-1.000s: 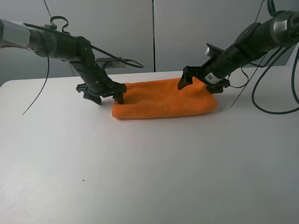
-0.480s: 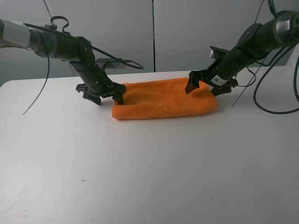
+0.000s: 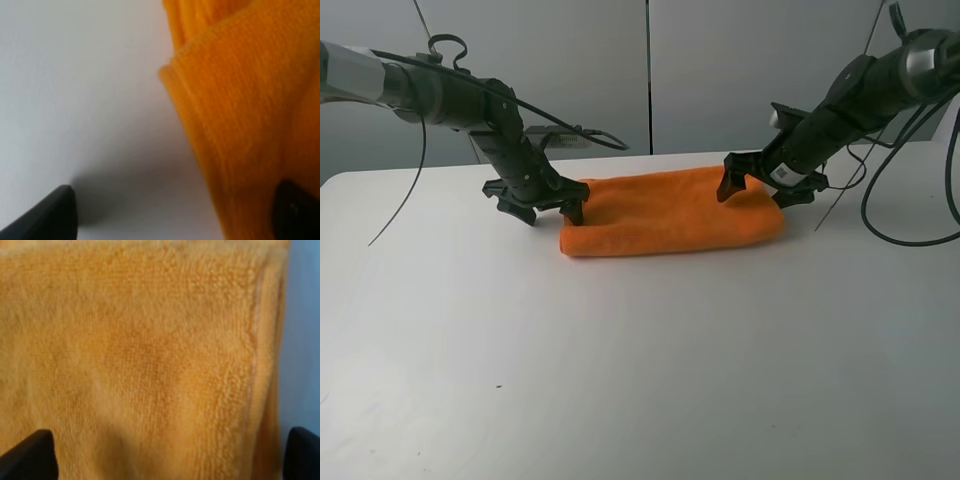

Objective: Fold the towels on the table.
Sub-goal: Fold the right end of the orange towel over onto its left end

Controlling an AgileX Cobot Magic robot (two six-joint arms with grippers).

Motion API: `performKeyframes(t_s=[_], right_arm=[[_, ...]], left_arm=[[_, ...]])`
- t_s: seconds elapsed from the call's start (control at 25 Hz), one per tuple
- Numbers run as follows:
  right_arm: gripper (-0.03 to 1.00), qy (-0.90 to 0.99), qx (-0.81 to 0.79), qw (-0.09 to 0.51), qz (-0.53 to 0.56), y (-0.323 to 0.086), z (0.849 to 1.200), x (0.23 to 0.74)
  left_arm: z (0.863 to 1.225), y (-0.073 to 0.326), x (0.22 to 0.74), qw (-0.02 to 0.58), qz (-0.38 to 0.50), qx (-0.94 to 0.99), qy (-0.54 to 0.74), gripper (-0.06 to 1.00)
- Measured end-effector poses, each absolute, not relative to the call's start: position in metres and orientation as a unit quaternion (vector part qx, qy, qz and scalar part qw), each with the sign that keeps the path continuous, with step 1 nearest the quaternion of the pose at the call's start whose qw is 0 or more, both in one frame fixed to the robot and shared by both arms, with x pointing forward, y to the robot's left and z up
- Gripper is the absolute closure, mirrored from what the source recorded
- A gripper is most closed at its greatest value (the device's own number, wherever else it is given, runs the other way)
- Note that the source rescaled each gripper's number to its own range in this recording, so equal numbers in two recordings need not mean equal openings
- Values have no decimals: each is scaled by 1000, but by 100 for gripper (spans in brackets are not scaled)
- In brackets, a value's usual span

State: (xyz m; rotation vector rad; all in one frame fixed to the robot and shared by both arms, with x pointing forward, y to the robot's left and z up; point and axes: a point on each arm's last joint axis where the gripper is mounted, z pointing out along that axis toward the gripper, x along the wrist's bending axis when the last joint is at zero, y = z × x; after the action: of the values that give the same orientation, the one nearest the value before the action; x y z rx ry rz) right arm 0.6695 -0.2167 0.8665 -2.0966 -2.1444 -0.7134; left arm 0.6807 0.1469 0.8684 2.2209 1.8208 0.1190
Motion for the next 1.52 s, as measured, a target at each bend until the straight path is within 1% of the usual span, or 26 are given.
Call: performKeyframes(t_s=[0.24,0.52,0.56,0.6,0.64,0.72,0.8,0.84,1.0,1.2,1.52], right_arm=[[-1,-690,-676,47,-254,-210,866,671],[-1,-716,-649,60,-251,-179,865,663],[2,-717,-648,62,-251,-177,865,662],[6,-717,-648,64,-249,-177,864,662],[14,-718,-648,65,-247,-177,863,661],[44,-720,-647,70,-240,-177,860,660],[85,-723,-646,75,-233,-178,856,659],[90,-722,-647,79,-231,-177,856,658],[89,-717,-651,87,-233,-176,858,657],[89,-699,-657,113,-259,-171,878,655],[89,-655,-650,213,-322,-155,896,651]], left_arm=[[868,147,680,132,40,767,627,-5],[868,147,680,128,39,768,627,-5],[868,147,680,127,38,768,627,-5],[868,147,679,127,37,768,627,-5],[868,147,679,127,37,768,627,-5],[868,147,679,125,37,769,625,-5],[868,148,679,122,37,775,619,-5],[868,148,679,121,37,778,615,-5],[867,150,677,104,40,790,603,-5],[867,152,677,96,45,795,597,-6],[867,153,676,90,45,792,602,-6]])
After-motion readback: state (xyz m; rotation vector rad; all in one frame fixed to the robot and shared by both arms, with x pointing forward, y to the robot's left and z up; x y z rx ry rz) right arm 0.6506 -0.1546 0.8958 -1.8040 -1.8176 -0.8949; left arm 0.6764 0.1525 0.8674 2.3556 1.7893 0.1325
